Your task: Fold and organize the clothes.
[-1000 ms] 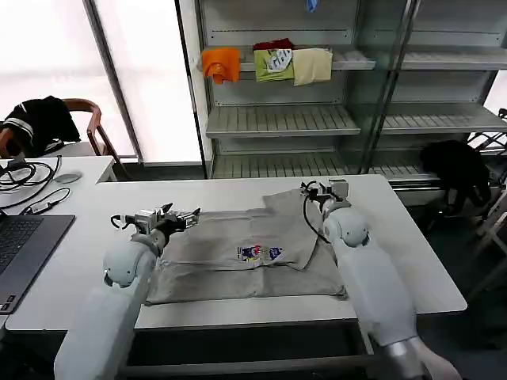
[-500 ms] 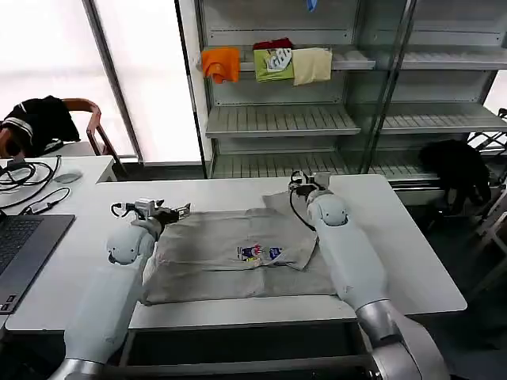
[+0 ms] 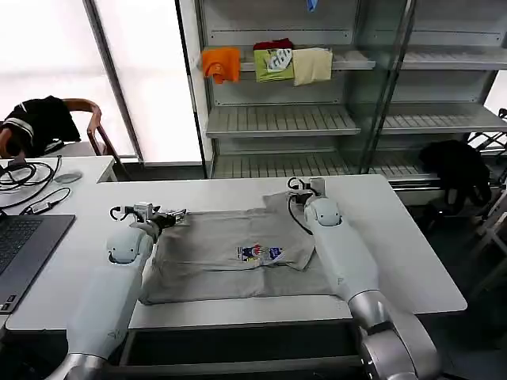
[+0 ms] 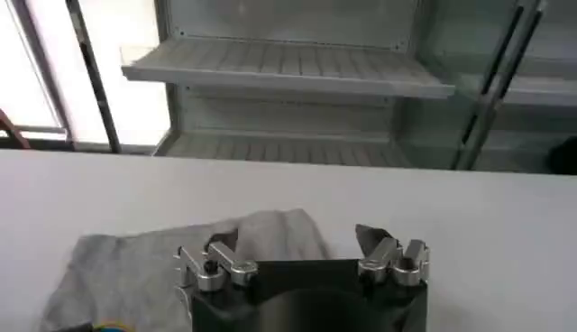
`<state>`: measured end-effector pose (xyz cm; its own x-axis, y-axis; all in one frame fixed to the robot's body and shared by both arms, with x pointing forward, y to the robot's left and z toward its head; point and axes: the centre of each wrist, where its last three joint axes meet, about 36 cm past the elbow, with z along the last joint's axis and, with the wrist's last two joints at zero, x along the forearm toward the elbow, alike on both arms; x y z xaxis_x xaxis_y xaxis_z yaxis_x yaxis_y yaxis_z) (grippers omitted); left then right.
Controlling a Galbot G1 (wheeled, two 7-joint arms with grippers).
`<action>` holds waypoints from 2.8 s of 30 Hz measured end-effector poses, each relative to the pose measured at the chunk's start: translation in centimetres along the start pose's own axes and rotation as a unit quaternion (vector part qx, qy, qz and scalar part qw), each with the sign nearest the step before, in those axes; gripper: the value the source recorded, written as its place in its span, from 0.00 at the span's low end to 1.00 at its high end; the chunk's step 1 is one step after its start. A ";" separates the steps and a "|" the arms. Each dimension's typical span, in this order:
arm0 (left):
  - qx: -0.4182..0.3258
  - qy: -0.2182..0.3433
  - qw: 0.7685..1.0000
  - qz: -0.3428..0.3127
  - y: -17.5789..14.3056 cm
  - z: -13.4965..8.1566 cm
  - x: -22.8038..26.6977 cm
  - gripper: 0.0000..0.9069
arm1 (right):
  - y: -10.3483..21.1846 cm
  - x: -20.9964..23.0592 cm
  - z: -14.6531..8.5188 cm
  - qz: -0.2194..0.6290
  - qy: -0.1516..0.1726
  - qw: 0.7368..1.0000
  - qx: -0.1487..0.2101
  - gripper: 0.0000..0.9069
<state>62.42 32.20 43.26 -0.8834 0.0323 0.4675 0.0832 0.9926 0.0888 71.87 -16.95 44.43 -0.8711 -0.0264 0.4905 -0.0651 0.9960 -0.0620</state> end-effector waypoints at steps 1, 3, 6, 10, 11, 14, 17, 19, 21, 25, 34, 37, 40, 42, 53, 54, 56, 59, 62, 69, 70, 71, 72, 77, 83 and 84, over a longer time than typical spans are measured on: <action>0.001 0.001 1.000 -0.001 0.1 0.1 0.0 1.00 | 0.1 -0.1 0.1 0.000 0.001 1.000 0.000 1.00; 0.001 0.003 1.000 -0.002 0.3 0.2 -0.1 1.00 | 0.1 -0.2 0.3 0.000 0.003 1.000 -0.001 1.00; 0.002 0.006 1.000 -0.005 0.6 0.4 -0.2 1.00 | 0.3 -0.3 0.4 0.002 0.005 1.000 0.000 1.00; 0.002 0.008 1.000 -0.006 0.7 0.6 -0.2 1.00 | 0.5 -0.3 0.7 0.003 0.007 1.000 0.002 1.00; 0.002 0.009 1.000 -0.006 0.7 0.7 -0.2 0.97 | 0.5 -0.3 0.8 0.003 0.007 1.000 0.002 0.98; 0.003 0.011 1.000 -0.004 0.8 0.9 -0.2 0.57 | 0.6 -0.3 1.1 0.003 0.008 1.000 0.002 0.60; 0.002 0.013 1.000 -0.001 0.6 1.2 -0.1 0.04 | 0.7 -0.3 1.3 0.004 0.010 1.000 0.002 0.48; 0.002 0.014 1.000 0.002 0.4 1.5 -0.1 0.02 | 0.7 -0.3 1.4 0.005 0.011 1.000 0.002 0.26; 0.002 0.014 1.000 0.006 0.1 1.6 0.0 0.02 | 0.7 -0.3 1.5 0.006 0.012 1.000 0.002 0.03; 0.002 0.017 1.000 0.009 -0.2 2.0 0.0 0.02 | 0.6 -0.2 1.7 0.009 0.014 1.000 0.003 0.00; 0.006 0.023 1.000 0.018 -1.0 2.3 -0.1 0.02 | 0.2 0.0 2.2 0.012 0.017 1.000 0.000 0.00; 0.008 0.024 1.000 0.019 -1.1 2.5 -0.1 0.01 | -0.1 0.2 2.3 0.013 0.017 1.000 -0.002 0.00; 0.010 0.023 1.000 0.018 -1.0 2.5 -0.1 0.01 | -0.3 0.4 2.3 0.014 0.014 1.000 -0.004 0.00; 0.011 0.022 1.000 0.017 -1.0 2.6 0.0 0.01 | -0.5 0.7 2.2 0.013 0.010 1.000 -0.005 0.00; 0.016 -0.002 1.000 0.020 -1.2 2.1 1.6 0.01 | -0.1 4.2 0.2 -0.002 -0.050 0.999 -0.017 0.00; 0.016 -0.003 1.000 0.021 -1.3 2.0 1.8 0.01 | 0.0 4.6 0.0 -0.003 -0.057 0.998 -0.017 0.00; 0.016 -0.012 1.000 0.023 -1.3 1.6 2.4 0.01 | 0.1 5.5 -0.4 -0.007 -0.072 0.997 -0.017 0.00; 0.014 -0.026 0.999 0.025 -1.4 1.0 3.4 0.01 | 0.1 7.0 -1.0 -0.009 -0.093 0.996 -0.015 0.00; 0.012 -0.040 0.999 0.026 -1.4 0.5 4.3 0.01 | 0.1 8.4 -1.4 -0.011 -0.110 0.994 -0.015 0.00; 0.009 -0.061 0.998 0.029 -1.2 -0.2 6.3 0.02 | -0.3 11.7 -1.7 -0.014 -0.141 0.990 -0.011 0.00; 0.008 -0.064 0.997 0.030 -1.2 -0.3 6.5 0.01 | -0.4 12.1 -1.6 -0.014 -0.144 0.989 -0.010 0.00; 0.007 -0.066 0.997 0.031 -1.2 -0.3 6.8 0.01 | -0.5 12.5 -1.5 -0.014 -0.147 0.989 -0.010 0.00; 0.006 -0.068 0.997 0.031 -1.1 -0.3 7.2 0.01 | -0.6 13.0 -1.4 -0.014 -0.151 0.988 -0.009 0.00; 0.000 -0.080 0.996 0.033 -1.2 -0.3 8.7 0.01 | -1.3 14.9 -0.2 -0.010 -0.161 0.987 -0.007 0.00; -0.006 -0.087 0.996 0.036 -1.3 0.5 10.6 0.01 | -2.2 16.8 1.9 -0.003 -0.163 0.987 -0.008 0.00; -0.007 -0.088 0.995 0.037 -1.4 0.7 10.9 0.01 | -2.3 17.1 2.2 -0.002 -0.163 0.987 -0.009 0.00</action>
<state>52.37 31.22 47.59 -0.9413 0.1268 0.3129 0.1565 0.9851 0.0716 55.99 -19.92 51.05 -0.9815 -0.0536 0.1839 -0.0628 0.9970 -0.0447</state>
